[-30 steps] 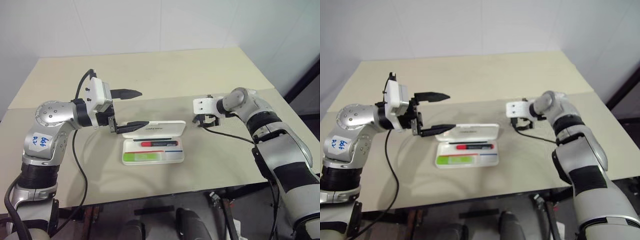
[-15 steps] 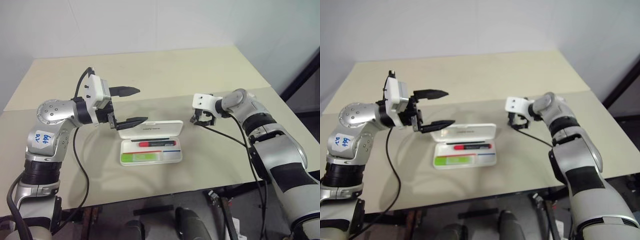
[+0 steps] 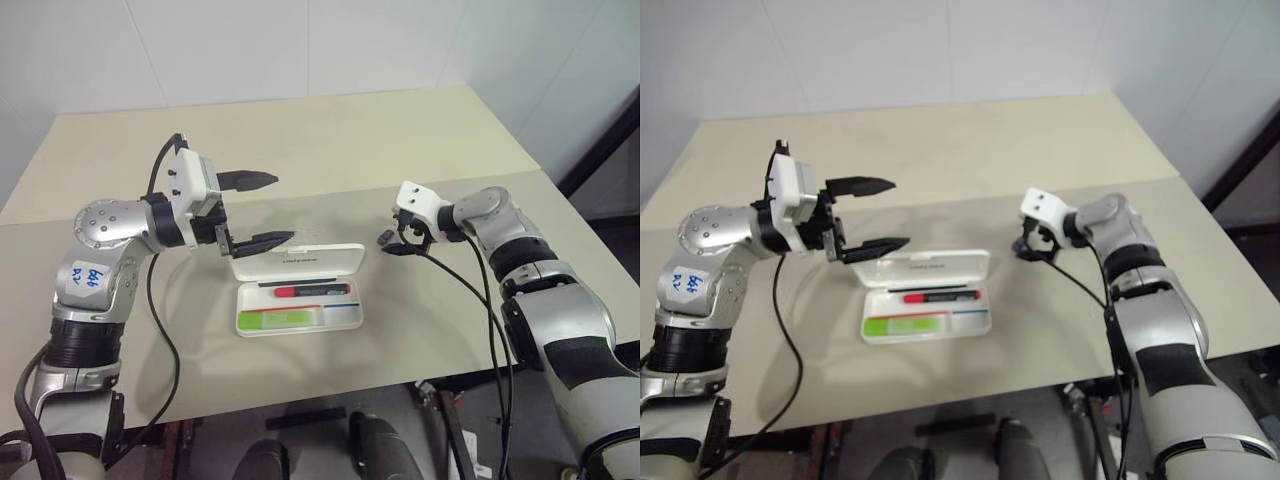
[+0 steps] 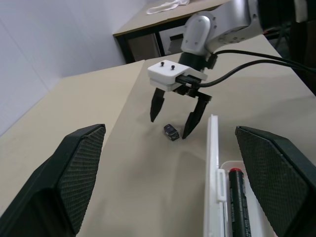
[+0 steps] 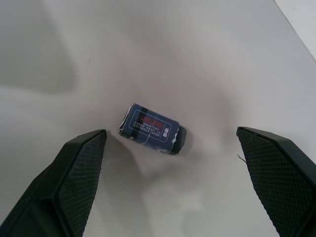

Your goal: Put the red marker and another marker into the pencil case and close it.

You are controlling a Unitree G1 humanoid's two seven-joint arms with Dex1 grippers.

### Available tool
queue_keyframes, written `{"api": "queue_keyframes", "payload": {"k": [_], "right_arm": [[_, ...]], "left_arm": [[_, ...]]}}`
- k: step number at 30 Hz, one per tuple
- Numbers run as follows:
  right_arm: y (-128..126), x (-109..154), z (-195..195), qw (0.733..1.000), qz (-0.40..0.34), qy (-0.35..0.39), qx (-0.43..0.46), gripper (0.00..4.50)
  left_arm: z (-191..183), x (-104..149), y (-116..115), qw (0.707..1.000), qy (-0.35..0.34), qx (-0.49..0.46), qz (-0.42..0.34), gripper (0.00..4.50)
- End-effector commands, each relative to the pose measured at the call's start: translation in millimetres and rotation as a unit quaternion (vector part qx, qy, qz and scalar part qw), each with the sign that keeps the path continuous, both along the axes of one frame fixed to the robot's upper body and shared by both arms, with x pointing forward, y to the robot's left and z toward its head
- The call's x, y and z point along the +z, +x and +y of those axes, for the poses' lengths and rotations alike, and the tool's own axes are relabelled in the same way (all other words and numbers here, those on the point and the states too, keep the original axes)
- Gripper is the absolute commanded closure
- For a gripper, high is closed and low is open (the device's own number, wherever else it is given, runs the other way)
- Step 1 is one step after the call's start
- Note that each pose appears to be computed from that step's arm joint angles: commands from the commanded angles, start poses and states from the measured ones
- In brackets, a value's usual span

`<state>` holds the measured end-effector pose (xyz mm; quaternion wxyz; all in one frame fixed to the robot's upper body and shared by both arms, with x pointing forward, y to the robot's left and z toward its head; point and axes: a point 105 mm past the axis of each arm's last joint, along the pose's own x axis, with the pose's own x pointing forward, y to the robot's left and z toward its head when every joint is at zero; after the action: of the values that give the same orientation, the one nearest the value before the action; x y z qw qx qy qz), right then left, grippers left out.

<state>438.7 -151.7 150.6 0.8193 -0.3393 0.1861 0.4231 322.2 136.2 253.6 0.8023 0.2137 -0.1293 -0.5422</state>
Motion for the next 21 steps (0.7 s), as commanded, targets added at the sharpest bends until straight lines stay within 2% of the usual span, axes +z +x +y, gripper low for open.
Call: {"api": "queue_keyframes", "payload": {"k": [1,16,21], "right_arm": [[-2.6,-3.7,1.3,1.000,0.013,0.025,-0.006,0.00],[-16.1,-20.4,1.6,0.991,0.049,0.088,-0.091,0.00],[-15.8,-20.9,6.6,0.987,0.053,0.102,-0.109,0.00]], "left_arm": [[-1.5,12.0,-2.1,0.999,0.000,-0.003,-0.032,0.04],[-9.4,12.9,-4.2,0.999,-0.002,-0.015,-0.033,0.04],[-11.0,8.8,-4.3,1.000,0.000,-0.027,-0.012,0.04]]}}
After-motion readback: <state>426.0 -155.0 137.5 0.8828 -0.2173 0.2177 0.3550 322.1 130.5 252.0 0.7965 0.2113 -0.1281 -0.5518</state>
